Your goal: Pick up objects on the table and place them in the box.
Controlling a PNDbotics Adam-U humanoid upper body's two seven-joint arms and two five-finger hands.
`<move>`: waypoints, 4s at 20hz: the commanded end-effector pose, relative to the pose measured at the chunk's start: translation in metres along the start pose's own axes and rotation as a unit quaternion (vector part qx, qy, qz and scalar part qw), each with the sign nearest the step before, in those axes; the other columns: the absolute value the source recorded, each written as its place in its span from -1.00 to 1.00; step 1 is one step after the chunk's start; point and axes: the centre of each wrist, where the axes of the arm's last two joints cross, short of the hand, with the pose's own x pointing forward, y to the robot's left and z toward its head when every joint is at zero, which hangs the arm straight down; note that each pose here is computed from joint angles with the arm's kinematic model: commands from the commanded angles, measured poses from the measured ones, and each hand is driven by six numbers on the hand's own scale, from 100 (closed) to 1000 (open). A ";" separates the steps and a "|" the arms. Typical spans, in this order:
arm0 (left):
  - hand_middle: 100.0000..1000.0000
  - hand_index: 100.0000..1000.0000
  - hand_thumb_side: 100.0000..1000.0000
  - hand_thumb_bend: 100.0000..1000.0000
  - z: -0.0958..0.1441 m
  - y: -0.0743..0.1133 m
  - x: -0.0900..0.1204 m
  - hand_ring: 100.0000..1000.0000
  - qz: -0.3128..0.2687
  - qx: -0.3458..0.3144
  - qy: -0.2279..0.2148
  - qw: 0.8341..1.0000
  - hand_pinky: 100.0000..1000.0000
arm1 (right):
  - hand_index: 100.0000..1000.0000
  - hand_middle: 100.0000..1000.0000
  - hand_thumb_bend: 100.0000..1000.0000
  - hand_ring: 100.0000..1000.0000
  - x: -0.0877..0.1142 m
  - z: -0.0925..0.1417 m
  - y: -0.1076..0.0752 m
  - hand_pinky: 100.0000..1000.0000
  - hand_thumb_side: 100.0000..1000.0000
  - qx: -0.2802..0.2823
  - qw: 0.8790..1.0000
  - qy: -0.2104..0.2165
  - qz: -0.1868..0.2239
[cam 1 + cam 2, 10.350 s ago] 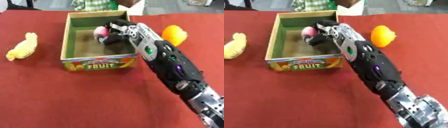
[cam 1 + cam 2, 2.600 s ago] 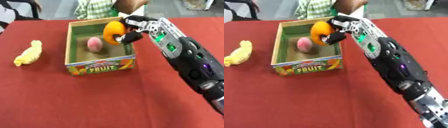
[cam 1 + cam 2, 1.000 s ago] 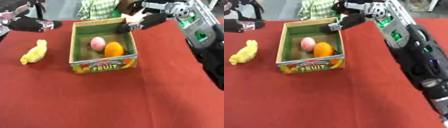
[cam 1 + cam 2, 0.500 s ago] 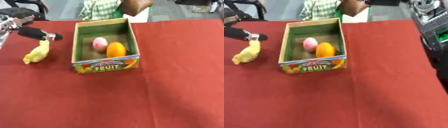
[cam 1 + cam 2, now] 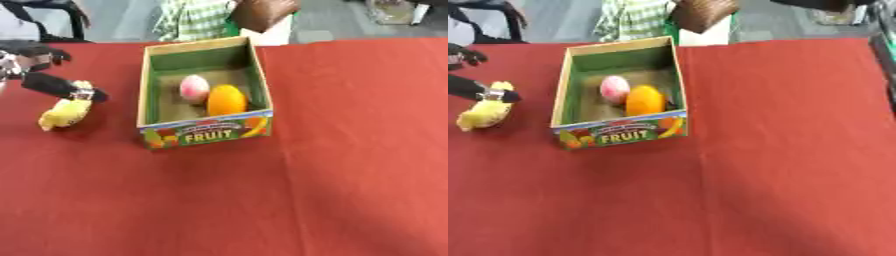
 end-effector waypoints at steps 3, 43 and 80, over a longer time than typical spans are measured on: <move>0.76 1.00 0.62 0.21 0.002 0.005 -0.019 0.79 -0.007 0.004 0.059 0.998 0.39 | 0.94 0.61 0.09 0.80 0.001 0.008 -0.012 0.73 0.95 -0.022 1.000 0.005 0.005; -0.32 0.00 -0.49 -1.00 -0.030 -0.026 -0.015 -0.30 -0.021 0.099 0.163 0.981 -0.80 | 0.91 0.59 0.10 0.79 -0.015 0.021 0.002 0.75 1.00 -0.027 0.998 0.044 -0.030; -0.66 -0.55 -0.52 -1.00 0.059 0.077 0.130 -0.52 0.039 0.295 -0.108 0.949 -0.98 | 0.90 0.58 -0.04 0.79 -0.006 0.024 -0.004 0.76 1.00 -0.057 0.996 0.032 -0.056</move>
